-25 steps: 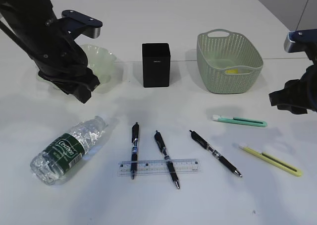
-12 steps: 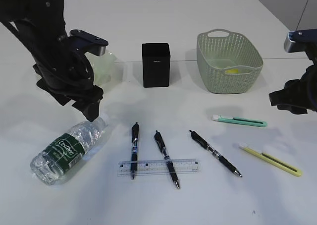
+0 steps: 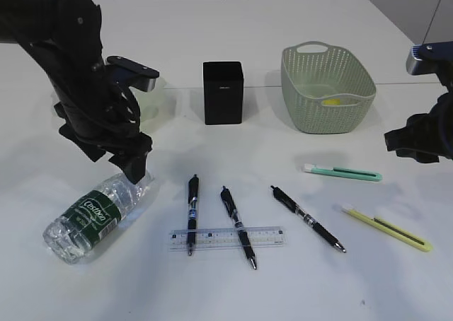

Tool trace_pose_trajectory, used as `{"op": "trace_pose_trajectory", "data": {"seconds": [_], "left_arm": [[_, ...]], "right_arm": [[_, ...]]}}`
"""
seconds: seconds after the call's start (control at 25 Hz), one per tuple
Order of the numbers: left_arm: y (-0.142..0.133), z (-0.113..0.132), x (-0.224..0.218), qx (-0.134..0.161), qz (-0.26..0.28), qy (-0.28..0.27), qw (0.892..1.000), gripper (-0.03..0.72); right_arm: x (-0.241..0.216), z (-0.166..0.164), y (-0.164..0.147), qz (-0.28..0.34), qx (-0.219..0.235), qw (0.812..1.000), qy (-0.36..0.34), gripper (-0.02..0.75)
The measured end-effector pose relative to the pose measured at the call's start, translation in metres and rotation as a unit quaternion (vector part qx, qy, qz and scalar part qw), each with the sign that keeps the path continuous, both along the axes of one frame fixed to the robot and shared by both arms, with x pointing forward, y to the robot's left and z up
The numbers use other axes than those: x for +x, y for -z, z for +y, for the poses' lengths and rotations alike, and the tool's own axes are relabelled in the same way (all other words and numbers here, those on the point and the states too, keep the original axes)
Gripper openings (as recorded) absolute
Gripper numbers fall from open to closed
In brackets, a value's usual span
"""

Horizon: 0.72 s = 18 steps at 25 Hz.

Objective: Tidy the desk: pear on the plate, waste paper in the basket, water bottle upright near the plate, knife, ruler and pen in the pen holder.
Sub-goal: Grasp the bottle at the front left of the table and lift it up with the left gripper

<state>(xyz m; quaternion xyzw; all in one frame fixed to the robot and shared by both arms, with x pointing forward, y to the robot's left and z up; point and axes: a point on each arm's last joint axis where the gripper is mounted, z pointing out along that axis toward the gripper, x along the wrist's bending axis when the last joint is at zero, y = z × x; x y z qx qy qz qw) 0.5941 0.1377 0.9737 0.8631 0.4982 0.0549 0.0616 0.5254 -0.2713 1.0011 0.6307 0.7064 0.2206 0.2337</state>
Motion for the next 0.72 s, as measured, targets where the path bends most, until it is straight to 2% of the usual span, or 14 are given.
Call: {"op": "trace_pose_trajectory", "data": {"seconds": [0.44, 0.6, 0.72], "left_arm": [[0.0002, 0.0000, 0.0000, 0.000, 0.000, 0.000, 1.000, 0.514], [0.0002, 0.0000, 0.0000, 0.000, 0.000, 0.000, 1.000, 0.507], [0.0001, -0.0004, 0.0005, -0.001, -0.002, 0.005, 1.000, 0.547]], "right_arm": [[0.0000, 0.0000, 0.0000, 0.000, 0.000, 1.000, 0.000, 0.249], [0.0000, 0.0000, 0.0000, 0.000, 0.000, 1.000, 0.000, 0.248], [0.0000, 0.0000, 0.0000, 0.000, 0.000, 1.000, 0.000, 0.248]]}}
